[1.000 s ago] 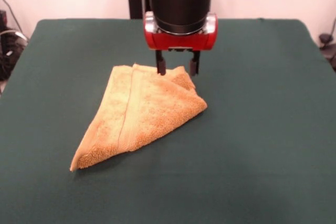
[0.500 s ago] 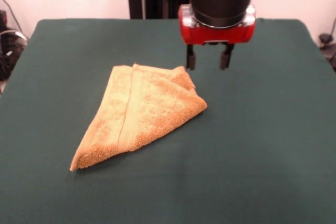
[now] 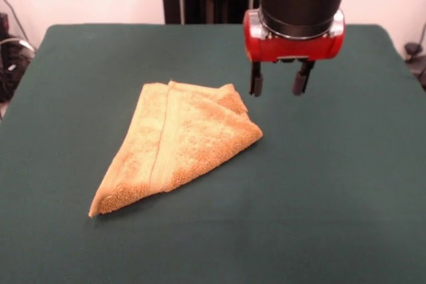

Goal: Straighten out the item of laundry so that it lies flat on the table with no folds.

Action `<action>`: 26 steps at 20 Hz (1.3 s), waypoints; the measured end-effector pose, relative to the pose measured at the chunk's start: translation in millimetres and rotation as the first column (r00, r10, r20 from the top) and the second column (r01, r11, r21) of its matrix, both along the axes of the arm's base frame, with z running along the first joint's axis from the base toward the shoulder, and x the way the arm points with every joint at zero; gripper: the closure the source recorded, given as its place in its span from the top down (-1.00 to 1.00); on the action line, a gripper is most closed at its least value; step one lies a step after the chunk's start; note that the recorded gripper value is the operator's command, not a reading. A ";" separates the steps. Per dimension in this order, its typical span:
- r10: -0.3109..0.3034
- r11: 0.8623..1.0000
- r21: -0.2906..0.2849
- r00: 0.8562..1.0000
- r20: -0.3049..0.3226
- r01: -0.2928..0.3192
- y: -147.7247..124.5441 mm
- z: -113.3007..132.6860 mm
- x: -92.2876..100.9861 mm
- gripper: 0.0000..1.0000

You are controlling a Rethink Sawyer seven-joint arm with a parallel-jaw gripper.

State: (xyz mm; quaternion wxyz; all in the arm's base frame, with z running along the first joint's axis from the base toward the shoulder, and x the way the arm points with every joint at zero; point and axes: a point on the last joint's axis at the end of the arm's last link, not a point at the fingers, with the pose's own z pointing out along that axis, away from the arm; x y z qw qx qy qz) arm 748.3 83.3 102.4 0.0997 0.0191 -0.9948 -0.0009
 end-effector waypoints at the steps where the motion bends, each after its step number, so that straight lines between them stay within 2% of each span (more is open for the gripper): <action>1: -0.001 1.000 0.000 1.000 -0.001 0.001 -0.4 -1.5 0.3 1.00; 12: -0.001 1.000 0.003 1.000 -0.029 0.001 -1.3 -21.1 -5.7 1.00; 21: 0.001 1.000 -0.001 0.999 -0.034 -0.001 -2.7 -25.5 -7.3 1.00; 26: 0.003 1.000 -0.008 0.999 -0.053 -0.003 -8.2 -38.7 -12.2 1.00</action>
